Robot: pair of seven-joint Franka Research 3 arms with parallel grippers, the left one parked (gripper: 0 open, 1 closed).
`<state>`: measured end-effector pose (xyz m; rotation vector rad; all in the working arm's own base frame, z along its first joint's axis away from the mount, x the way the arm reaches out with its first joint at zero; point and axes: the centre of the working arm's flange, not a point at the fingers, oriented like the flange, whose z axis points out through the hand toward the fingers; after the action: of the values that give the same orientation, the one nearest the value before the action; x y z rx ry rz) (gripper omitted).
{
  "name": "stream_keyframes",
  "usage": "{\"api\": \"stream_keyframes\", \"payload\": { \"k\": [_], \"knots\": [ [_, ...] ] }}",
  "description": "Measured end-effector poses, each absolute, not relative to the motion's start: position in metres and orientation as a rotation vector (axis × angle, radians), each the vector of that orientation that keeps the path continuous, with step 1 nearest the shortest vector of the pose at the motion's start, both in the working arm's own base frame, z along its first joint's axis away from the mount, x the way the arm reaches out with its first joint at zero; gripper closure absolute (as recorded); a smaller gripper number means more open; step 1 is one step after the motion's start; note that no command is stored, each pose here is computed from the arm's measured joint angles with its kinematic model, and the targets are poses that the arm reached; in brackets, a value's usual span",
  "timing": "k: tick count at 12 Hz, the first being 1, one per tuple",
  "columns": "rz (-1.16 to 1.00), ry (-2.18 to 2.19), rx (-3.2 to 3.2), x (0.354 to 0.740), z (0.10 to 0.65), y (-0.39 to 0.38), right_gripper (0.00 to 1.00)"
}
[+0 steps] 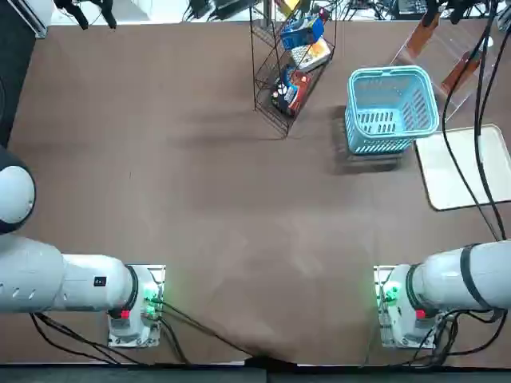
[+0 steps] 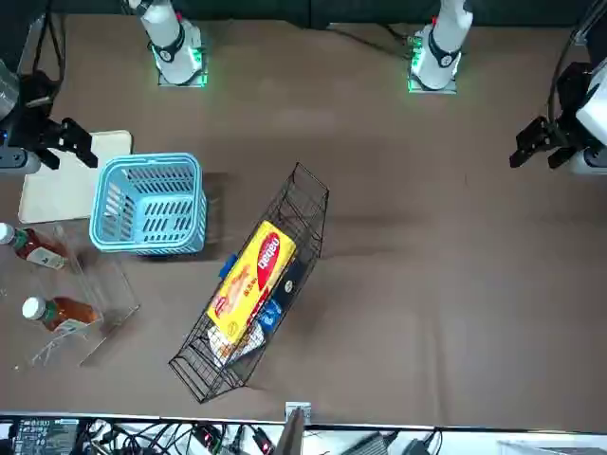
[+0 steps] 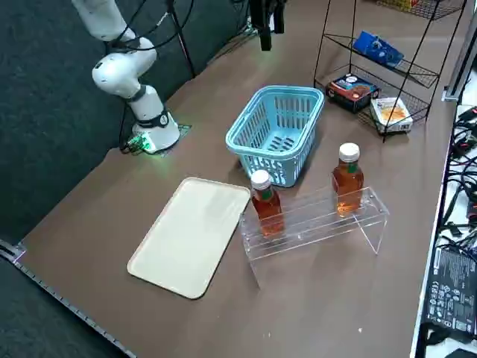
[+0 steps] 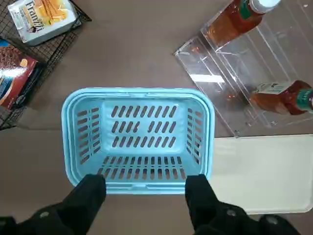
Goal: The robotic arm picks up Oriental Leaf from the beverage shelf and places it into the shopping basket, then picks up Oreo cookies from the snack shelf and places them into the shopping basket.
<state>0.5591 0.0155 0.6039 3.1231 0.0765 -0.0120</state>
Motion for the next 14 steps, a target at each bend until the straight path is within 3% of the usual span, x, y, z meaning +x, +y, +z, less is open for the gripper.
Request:
{"api": "stream_keyframes", "payload": {
  "k": [14],
  "knots": [
    [-0.022, 0.079, 3.123, 0.5587, 0.6024, 0.0162, 0.00]
  ]
}}
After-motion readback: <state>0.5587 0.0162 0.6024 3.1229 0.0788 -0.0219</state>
